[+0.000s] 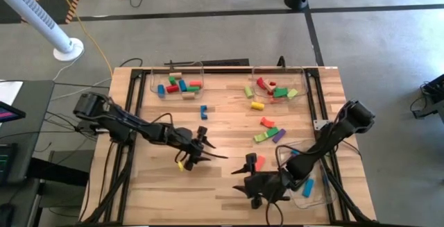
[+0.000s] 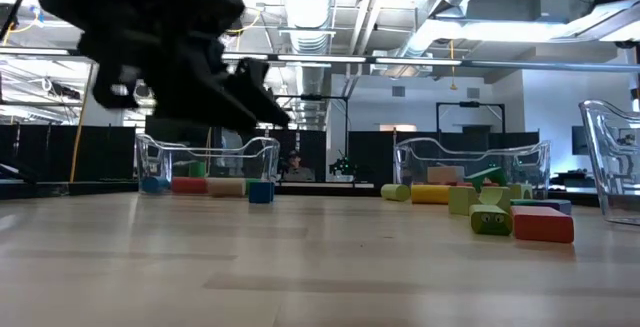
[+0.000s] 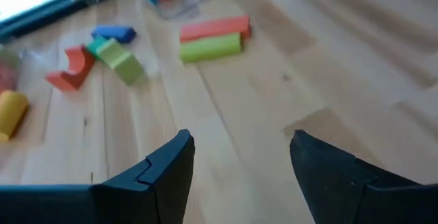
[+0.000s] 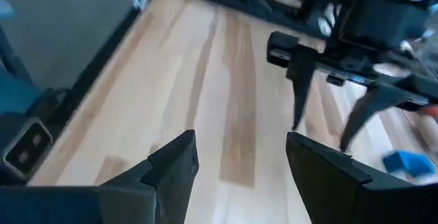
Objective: Sort blocks by size
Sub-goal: Put the orange rectangular block into the bottom transparent bin
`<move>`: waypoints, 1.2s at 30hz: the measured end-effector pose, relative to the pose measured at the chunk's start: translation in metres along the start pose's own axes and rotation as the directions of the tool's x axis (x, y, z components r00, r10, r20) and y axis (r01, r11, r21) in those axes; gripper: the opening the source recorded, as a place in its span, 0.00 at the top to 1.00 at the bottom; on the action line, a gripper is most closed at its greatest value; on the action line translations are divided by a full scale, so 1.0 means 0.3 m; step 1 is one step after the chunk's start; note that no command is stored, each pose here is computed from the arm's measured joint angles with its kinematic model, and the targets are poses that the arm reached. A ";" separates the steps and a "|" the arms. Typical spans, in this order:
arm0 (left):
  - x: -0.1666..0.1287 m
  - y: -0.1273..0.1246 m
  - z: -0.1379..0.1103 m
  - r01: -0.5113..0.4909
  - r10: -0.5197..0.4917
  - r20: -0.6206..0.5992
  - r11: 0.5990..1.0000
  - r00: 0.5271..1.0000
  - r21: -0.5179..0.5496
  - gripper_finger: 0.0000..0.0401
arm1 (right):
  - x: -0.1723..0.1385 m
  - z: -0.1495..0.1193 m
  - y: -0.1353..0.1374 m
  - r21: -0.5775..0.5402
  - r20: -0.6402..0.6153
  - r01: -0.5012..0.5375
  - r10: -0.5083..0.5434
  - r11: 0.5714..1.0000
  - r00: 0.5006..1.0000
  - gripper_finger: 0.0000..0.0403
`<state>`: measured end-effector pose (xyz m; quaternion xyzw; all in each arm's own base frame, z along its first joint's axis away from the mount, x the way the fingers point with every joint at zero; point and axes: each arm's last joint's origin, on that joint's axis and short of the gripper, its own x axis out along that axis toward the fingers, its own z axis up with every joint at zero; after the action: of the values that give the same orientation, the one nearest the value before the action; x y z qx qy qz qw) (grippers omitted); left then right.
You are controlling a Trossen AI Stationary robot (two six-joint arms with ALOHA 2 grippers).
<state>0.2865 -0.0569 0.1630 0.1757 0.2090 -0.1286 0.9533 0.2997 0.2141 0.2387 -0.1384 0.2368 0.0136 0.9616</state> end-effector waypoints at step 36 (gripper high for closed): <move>0.007 0.015 -0.018 -0.013 -0.001 -0.110 0.992 0.994 -0.128 0.43 | 0.086 -0.129 -0.213 0.056 -0.787 -0.080 0.093 0.995 0.609 0.37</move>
<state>0.2879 -0.0510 0.1587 0.1216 0.2682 -0.1021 0.9502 0.3110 0.1411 0.2106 -0.1113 0.6416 -0.0041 0.7589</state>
